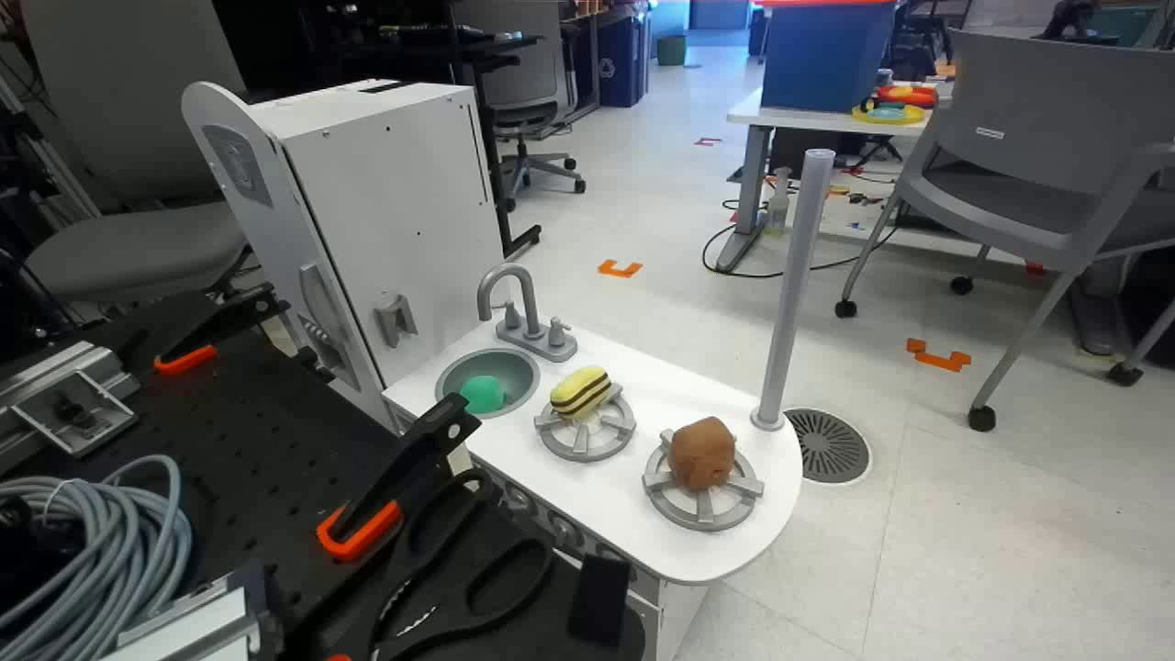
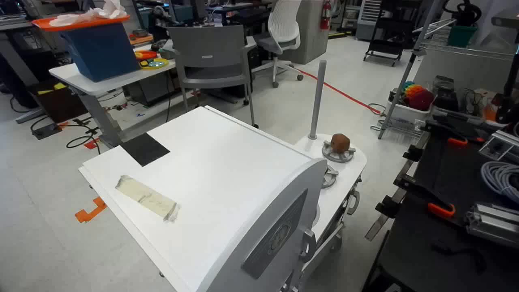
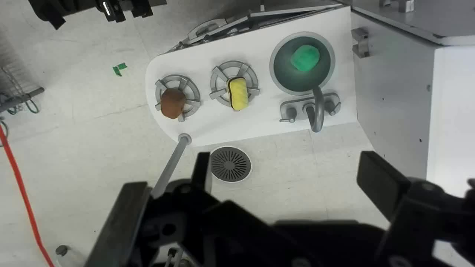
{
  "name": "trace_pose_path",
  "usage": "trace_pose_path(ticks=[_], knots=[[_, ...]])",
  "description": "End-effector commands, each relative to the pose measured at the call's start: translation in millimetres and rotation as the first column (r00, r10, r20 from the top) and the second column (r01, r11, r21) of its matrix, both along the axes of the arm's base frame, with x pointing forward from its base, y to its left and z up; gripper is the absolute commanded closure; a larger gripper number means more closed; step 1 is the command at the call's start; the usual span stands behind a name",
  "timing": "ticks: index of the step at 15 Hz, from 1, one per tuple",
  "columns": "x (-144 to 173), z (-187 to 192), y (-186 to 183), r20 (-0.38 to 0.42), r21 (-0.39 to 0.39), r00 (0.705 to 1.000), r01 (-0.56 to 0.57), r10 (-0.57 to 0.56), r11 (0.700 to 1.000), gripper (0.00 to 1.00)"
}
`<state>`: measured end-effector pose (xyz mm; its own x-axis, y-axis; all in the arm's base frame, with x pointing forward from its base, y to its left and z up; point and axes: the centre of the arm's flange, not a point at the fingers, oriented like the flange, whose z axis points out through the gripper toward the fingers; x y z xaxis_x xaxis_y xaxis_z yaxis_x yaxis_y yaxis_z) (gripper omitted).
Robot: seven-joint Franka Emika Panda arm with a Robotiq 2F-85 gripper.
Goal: Move the black and yellow plush to the right.
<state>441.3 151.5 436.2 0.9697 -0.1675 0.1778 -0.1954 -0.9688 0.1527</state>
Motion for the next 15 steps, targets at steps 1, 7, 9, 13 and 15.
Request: trace_pose_path(ticks=[1, 7, 9, 13, 15], knots=[[0, 0, 0, 0.000, 0.000, 1.000, 0.000, 0.000, 1.000, 0.00], [0, 0, 0, 0.001, 0.000, 1.000, 0.000, 0.000, 1.000, 0.00], [0, 0, 0, 0.001, 0.000, 1.000, 0.000, 0.000, 1.000, 0.00], [0, 0, 0, 0.001, 0.000, 1.000, 0.000, 0.000, 1.000, 0.00], [18, -11, -10, -0.024, -0.016, 1.000, -0.020, 0.020, 1.000, 0.00]])
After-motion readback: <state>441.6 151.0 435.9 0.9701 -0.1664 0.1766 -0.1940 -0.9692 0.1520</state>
